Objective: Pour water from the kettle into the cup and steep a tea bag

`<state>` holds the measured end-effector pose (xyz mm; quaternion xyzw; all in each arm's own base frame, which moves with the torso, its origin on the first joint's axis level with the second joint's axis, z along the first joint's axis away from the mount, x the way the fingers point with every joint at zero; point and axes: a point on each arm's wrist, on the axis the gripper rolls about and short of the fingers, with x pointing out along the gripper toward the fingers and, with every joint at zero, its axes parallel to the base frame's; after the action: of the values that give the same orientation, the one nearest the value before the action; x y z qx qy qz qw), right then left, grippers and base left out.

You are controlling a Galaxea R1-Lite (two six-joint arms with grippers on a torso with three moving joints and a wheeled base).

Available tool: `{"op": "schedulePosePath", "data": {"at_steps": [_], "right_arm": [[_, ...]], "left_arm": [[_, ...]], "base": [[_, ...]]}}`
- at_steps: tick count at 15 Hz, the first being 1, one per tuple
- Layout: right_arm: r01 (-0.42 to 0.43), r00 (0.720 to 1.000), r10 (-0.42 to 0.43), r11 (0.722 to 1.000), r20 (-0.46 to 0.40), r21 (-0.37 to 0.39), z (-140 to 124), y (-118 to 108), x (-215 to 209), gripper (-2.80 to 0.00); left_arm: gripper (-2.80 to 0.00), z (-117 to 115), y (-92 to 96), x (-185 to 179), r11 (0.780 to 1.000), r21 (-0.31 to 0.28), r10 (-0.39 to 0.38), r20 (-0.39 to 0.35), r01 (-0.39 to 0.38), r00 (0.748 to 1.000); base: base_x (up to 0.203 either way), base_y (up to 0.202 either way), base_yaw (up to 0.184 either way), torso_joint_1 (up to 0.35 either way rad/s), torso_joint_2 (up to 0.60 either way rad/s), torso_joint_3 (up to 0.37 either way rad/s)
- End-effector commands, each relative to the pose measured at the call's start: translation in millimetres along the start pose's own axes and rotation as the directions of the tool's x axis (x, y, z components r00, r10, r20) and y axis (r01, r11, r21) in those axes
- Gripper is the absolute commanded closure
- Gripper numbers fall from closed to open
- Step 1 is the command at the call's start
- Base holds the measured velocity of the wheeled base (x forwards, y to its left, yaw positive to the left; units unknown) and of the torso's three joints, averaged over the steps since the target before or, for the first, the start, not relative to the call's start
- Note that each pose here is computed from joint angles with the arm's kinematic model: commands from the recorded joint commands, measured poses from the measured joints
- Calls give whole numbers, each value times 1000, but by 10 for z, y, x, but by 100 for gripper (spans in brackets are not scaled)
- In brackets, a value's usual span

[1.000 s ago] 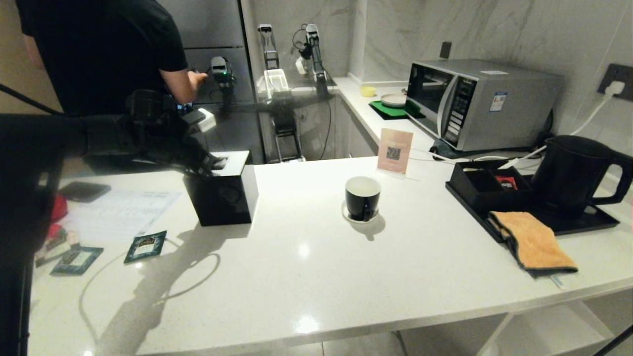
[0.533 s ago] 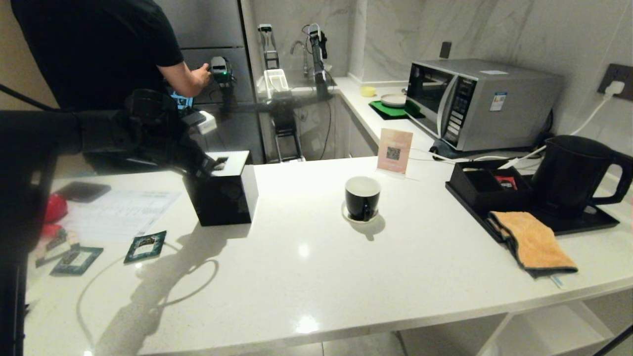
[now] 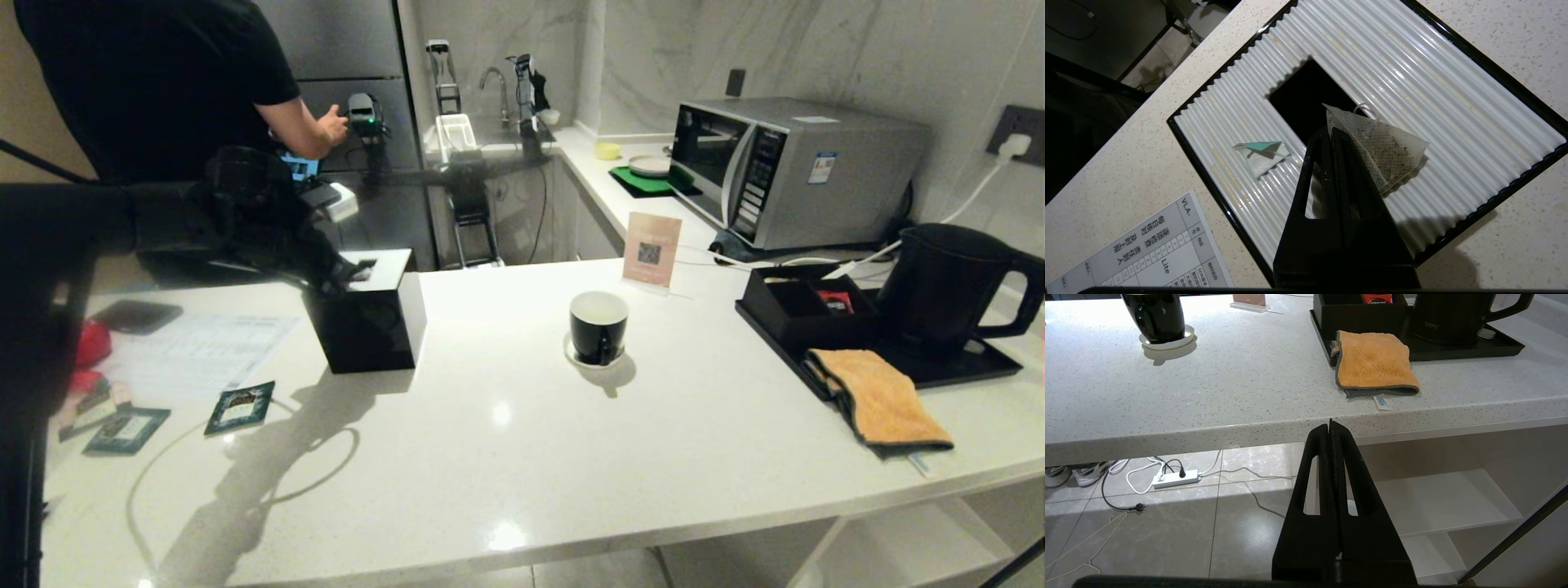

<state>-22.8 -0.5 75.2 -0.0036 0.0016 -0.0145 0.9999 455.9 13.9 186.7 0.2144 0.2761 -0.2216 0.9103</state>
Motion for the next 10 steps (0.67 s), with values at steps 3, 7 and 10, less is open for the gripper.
{"op": "schedulePosePath", "data": {"at_steps": [3, 7, 10], "right_arm": [[0, 1000, 0, 1000, -1, 0, 0, 0, 1, 0], [0, 1000, 0, 1000, -1, 0, 0, 0, 1, 0], [0, 1000, 0, 1000, -1, 0, 0, 0, 1, 0]], "left_arm": [[0, 170, 51, -192, 999, 23, 39, 59, -41, 998], [0, 297, 75, -413, 997, 26, 73, 102, -76, 992], [0, 293, 114, -522, 995, 15, 95, 101, -98, 990]], "base": [[0, 0, 0, 0, 0, 0], [0, 0, 0, 0, 0, 0], [0, 0, 0, 0, 0, 0]]}}
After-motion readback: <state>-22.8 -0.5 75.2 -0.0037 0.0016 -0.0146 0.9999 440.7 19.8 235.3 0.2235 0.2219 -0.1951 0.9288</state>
